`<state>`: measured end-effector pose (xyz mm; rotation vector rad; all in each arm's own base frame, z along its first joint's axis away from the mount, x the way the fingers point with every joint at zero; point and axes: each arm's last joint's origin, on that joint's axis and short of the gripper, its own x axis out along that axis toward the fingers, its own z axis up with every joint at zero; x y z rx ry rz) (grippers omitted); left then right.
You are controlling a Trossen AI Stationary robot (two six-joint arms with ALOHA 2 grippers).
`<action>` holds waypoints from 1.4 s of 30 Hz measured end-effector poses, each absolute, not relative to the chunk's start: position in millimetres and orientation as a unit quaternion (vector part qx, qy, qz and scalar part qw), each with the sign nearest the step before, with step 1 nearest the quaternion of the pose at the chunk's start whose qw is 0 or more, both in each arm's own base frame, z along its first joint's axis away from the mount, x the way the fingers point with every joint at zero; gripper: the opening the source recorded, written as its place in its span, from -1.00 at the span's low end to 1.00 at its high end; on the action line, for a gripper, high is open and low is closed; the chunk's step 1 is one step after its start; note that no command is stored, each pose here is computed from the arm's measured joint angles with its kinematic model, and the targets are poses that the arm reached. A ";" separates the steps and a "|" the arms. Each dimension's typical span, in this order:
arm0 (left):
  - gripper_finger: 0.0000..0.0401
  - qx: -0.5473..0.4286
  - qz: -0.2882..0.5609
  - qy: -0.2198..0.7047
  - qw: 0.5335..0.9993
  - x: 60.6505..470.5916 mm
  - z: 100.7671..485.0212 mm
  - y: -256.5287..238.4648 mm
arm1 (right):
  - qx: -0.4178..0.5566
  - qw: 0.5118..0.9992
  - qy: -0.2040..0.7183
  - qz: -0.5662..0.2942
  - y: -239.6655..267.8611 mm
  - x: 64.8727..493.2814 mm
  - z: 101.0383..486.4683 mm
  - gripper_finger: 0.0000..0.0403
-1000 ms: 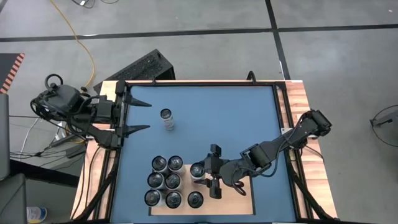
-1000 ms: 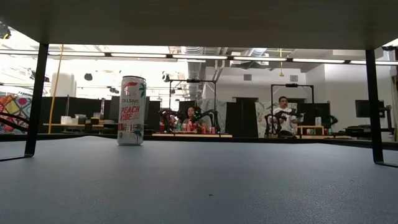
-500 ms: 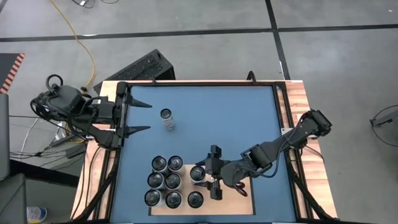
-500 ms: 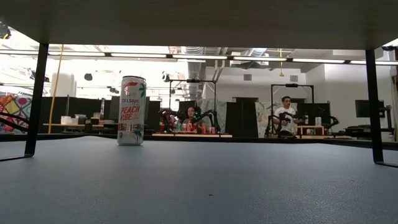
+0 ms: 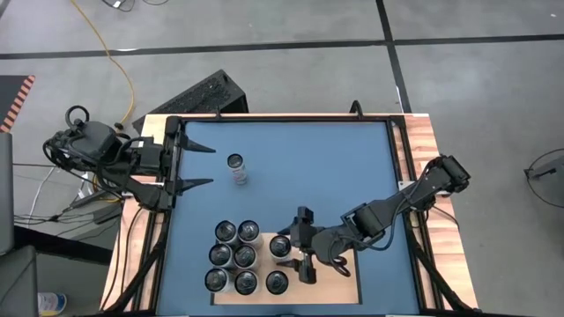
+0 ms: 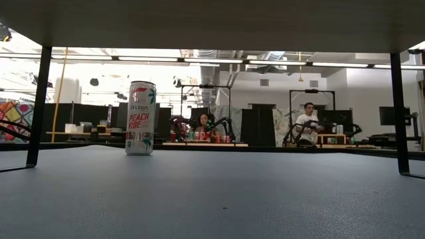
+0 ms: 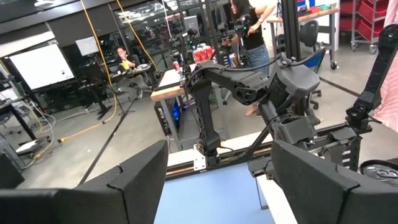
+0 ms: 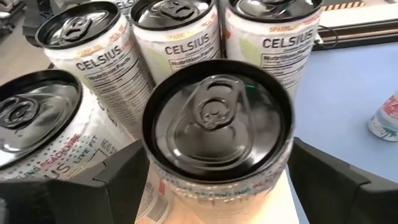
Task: Place canned beverage on shelf
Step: Put the right white pink soda can on the shelf aligned with the other white pink soda can
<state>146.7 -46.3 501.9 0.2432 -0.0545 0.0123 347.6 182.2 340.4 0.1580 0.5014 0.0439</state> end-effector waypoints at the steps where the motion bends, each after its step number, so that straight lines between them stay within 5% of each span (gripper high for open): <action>1: 0.36 0.121 0.006 -0.027 0.992 146.7 501.9 -46.2 | 0.078 0.965 0.248 0.022 182.2 347.6 340.4 0.73; 21: 0.36 0.114 0.006 -0.027 0.993 146.7 501.9 -46.3 | 0.028 0.908 0.416 -0.033 174.7 315.2 317.1 0.58; 27: 0.36 0.110 0.006 -0.025 0.994 146.7 501.5 -46.3 | 0.012 0.899 0.402 -0.172 160.4 302.4 318.5 0.14; 35: 0.36 0.109 0.005 -0.024 0.994 147.2 501.3 -46.5 | 0.014 0.909 0.382 -0.167 170.6 315.9 307.7 -0.89; 42: 0.36 0.108 0.005 -0.018 0.994 151.8 499.5 -48.3 | 0.015 0.916 0.366 -0.162 172.2 331.1 299.7 -0.90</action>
